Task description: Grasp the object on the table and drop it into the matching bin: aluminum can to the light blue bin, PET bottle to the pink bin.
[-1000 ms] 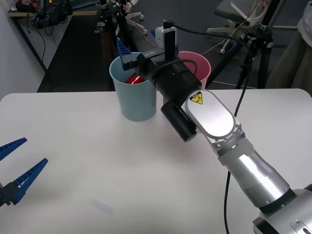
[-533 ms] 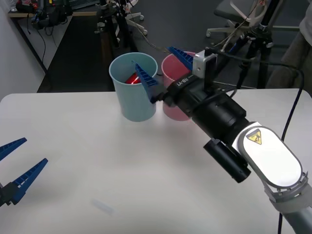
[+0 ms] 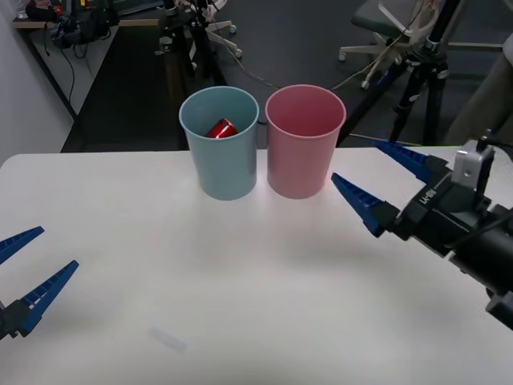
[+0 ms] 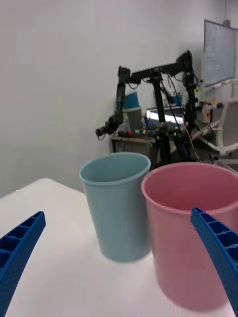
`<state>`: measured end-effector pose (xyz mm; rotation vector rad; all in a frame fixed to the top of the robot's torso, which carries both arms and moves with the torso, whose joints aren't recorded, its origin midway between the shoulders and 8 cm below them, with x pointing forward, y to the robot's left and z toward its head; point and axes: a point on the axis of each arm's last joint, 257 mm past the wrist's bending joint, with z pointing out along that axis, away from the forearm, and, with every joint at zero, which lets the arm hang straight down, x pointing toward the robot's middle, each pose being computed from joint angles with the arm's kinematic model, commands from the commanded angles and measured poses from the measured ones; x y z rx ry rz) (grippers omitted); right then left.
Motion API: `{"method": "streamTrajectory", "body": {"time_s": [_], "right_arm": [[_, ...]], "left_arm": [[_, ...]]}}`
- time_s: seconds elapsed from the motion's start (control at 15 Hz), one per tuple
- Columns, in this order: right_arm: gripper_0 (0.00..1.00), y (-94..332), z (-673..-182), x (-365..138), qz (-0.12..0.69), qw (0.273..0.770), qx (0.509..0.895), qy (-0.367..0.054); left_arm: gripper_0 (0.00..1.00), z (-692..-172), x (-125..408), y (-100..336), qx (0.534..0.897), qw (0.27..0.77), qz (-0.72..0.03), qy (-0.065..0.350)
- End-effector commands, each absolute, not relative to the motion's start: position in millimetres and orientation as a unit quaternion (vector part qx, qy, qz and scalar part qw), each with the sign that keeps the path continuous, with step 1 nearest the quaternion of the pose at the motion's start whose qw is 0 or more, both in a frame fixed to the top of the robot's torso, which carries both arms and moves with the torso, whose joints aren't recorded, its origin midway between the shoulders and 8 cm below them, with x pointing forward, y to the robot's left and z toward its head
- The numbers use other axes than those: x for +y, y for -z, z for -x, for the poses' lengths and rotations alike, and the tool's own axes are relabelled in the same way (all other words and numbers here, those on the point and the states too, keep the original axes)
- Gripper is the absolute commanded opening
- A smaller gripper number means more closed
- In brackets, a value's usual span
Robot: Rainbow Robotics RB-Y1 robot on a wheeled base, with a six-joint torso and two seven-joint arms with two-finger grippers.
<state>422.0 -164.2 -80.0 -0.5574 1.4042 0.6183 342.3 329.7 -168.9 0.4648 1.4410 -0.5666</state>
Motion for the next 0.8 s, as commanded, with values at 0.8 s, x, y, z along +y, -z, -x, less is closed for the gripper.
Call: {"method": "streamTrajectory", "body": {"time_s": [0.8], "right_arm": [[1.0, 152, -351, -332, 0.238, 0.623, 0.726, -0.168]], "left_arm": [[1.0, -342, 330, 169, 0.645, 0.691, -0.208, 0.253]]}}
